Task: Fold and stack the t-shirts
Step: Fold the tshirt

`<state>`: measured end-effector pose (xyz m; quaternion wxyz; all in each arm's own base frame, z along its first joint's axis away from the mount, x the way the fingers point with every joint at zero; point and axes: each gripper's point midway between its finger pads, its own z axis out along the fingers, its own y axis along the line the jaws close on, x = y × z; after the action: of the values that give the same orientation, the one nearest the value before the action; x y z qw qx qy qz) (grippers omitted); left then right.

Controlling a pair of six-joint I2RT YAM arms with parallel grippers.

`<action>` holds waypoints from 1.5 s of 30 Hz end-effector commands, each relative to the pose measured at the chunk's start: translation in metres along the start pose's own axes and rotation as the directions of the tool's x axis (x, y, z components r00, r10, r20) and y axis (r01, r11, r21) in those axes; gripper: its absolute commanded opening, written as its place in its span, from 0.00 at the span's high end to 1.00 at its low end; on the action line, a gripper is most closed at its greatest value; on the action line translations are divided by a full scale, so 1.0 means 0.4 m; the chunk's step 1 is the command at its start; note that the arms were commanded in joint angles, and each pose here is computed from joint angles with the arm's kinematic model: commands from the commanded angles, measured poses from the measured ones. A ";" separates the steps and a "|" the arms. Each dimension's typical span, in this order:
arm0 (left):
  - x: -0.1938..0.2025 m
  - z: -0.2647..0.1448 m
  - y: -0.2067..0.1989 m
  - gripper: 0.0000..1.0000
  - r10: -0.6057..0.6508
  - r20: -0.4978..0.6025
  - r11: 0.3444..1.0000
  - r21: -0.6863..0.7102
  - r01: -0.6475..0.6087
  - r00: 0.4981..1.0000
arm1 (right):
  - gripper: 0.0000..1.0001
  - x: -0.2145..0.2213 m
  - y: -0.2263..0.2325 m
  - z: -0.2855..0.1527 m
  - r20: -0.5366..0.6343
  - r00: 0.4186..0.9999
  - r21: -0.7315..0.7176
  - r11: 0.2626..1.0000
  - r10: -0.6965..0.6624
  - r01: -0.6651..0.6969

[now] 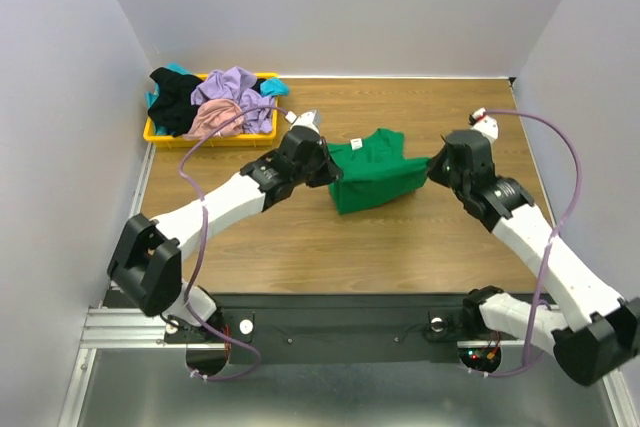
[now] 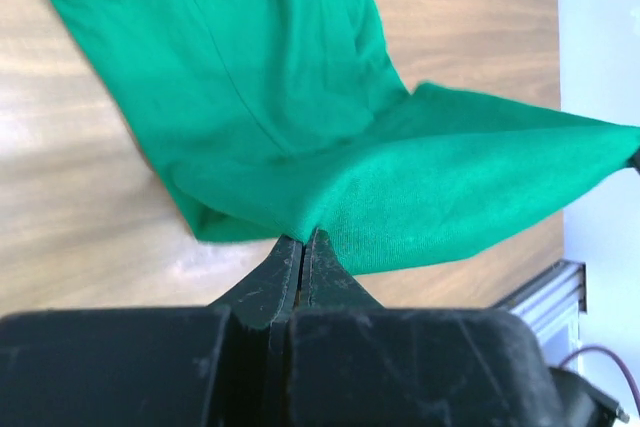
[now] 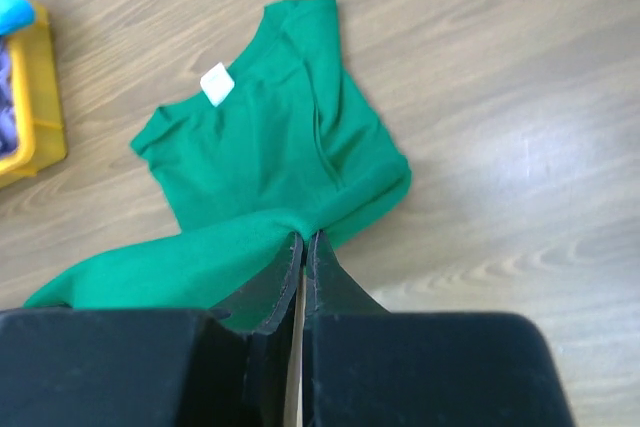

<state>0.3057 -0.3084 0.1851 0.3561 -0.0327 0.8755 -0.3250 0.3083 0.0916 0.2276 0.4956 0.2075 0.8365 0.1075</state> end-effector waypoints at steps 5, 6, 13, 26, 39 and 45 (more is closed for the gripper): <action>-0.110 0.073 0.003 1.00 0.028 -0.006 1.000 0.009 -0.028 1.000 | 0.99 -0.151 0.089 0.109 0.145 0.986 0.061 0.996 -0.075 0.067; -0.111 0.088 0.018 1.00 0.026 -0.012 1.000 -0.006 -0.026 1.000 | 1.00 -0.151 0.096 0.140 0.134 0.987 0.073 0.994 -0.091 0.082; -0.162 0.150 0.102 1.00 -0.018 -0.004 0.996 -0.087 0.017 1.000 | 0.99 -0.172 0.134 0.256 0.090 0.985 0.045 0.989 -0.147 0.144; -0.302 0.287 0.200 0.66 -0.054 0.080 0.981 -0.184 0.068 0.995 | 1.00 -0.120 0.111 0.541 -0.008 0.984 0.074 0.982 -0.176 0.176; -0.343 0.256 0.118 0.02 0.013 0.089 0.994 -0.113 -0.003 0.996 | 0.05 -0.058 0.198 0.492 -0.130 0.974 -0.199 0.968 -0.184 0.156; -0.246 0.309 0.072 0.02 0.026 -0.011 0.999 -0.024 -0.026 1.000 | 0.05 0.096 0.183 0.463 -0.309 0.941 -0.273 0.961 -0.139 0.053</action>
<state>0.4755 -0.2983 0.1500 0.3563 -0.0637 0.8922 -0.2701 0.4854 0.1463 0.1531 0.4164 0.0856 0.8905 0.1622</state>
